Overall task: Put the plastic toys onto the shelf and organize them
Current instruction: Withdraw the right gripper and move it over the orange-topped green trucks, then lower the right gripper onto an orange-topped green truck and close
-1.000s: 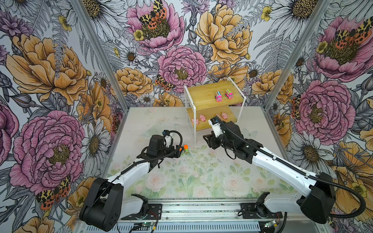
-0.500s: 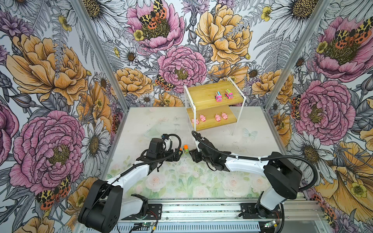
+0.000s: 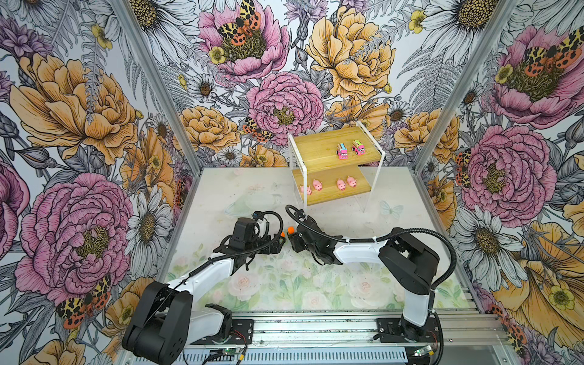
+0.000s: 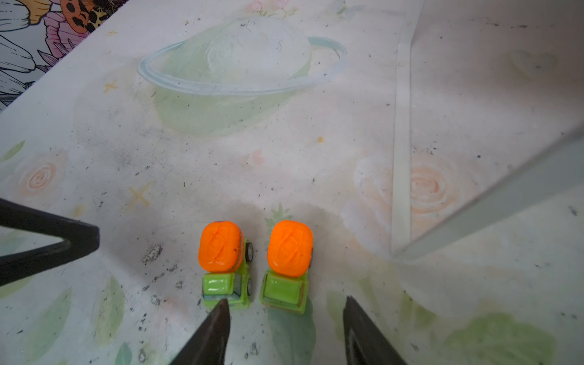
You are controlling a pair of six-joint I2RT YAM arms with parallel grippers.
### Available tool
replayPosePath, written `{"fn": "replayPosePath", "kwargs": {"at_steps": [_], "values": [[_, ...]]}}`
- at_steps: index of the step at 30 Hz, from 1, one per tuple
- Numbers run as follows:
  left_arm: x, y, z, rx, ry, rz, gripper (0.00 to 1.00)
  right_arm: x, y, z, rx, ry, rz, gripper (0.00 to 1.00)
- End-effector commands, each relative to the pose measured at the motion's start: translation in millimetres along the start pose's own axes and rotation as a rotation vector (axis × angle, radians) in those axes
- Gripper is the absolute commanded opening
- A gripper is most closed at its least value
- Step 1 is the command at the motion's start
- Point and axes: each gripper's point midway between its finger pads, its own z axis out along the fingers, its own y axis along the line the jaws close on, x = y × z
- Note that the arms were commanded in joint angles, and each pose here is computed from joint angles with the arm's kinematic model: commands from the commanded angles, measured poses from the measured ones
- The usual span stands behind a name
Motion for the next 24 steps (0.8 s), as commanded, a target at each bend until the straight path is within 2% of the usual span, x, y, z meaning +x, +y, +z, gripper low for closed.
{"fn": "replayPosePath", "kwargs": {"at_steps": [1, 24], "values": [[-0.3, 5.2, -2.2, -0.022, -0.018, -0.009, 0.99, -14.1, -2.6, 9.4, 0.012, -0.051, 0.037, 0.58], [-0.1, 8.3, -0.4, -0.028, -0.017, -0.018, 0.99, -6.0, -2.5, 44.7, 0.004, -0.001, 0.021, 0.57]]}}
